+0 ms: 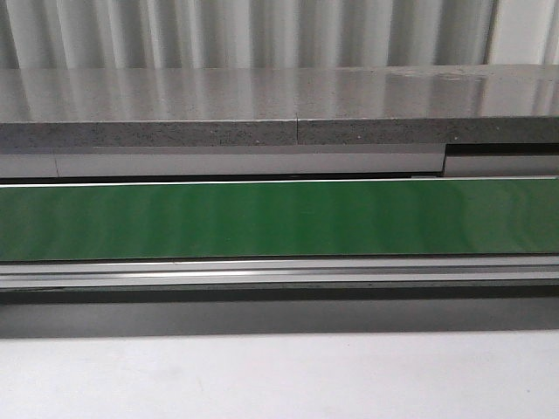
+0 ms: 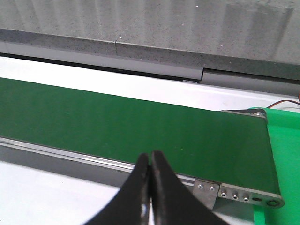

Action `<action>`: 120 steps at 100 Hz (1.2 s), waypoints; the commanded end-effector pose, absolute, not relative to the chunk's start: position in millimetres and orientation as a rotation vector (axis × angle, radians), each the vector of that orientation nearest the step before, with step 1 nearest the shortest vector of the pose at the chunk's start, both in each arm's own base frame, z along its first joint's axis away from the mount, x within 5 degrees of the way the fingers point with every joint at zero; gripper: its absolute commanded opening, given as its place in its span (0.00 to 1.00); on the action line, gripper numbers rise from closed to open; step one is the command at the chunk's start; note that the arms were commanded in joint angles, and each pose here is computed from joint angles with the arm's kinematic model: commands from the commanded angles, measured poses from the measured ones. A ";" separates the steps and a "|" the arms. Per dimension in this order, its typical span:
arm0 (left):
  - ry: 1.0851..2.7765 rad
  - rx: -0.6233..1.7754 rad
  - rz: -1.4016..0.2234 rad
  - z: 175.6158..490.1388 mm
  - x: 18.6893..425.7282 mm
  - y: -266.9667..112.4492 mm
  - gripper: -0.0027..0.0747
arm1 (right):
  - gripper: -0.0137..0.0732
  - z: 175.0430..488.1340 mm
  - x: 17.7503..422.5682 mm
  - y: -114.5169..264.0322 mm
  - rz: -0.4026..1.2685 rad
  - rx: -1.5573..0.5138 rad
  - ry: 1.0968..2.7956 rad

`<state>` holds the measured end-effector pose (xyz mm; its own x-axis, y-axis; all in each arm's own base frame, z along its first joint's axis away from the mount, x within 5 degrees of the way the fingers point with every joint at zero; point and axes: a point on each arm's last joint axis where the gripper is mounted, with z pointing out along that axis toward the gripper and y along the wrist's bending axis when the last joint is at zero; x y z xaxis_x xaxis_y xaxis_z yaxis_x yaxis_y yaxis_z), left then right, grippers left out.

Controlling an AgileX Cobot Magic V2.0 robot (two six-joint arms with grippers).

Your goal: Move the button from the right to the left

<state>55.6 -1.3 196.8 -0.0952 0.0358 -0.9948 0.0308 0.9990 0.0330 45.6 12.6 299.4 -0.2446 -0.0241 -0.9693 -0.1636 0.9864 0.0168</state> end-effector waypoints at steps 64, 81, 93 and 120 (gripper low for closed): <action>1.580 0.039 -0.003 197.2 54.3 -1.3 0.01 | 0.08 309.4 50.5 10.6 0.115 -0.107 1.686; 1.580 0.039 -0.003 197.2 54.3 -1.3 0.01 | 0.08 292.6 63.5 2.6 0.054 0.003 1.527; 1.580 0.039 -0.003 197.2 54.3 -1.3 0.01 | 0.08 274.7 68.8 -1.7 -0.009 0.029 1.467; 1.580 0.039 -0.003 197.2 54.3 -1.3 0.01 | 0.08 232.7 65.2 -5.0 -0.048 0.071 1.442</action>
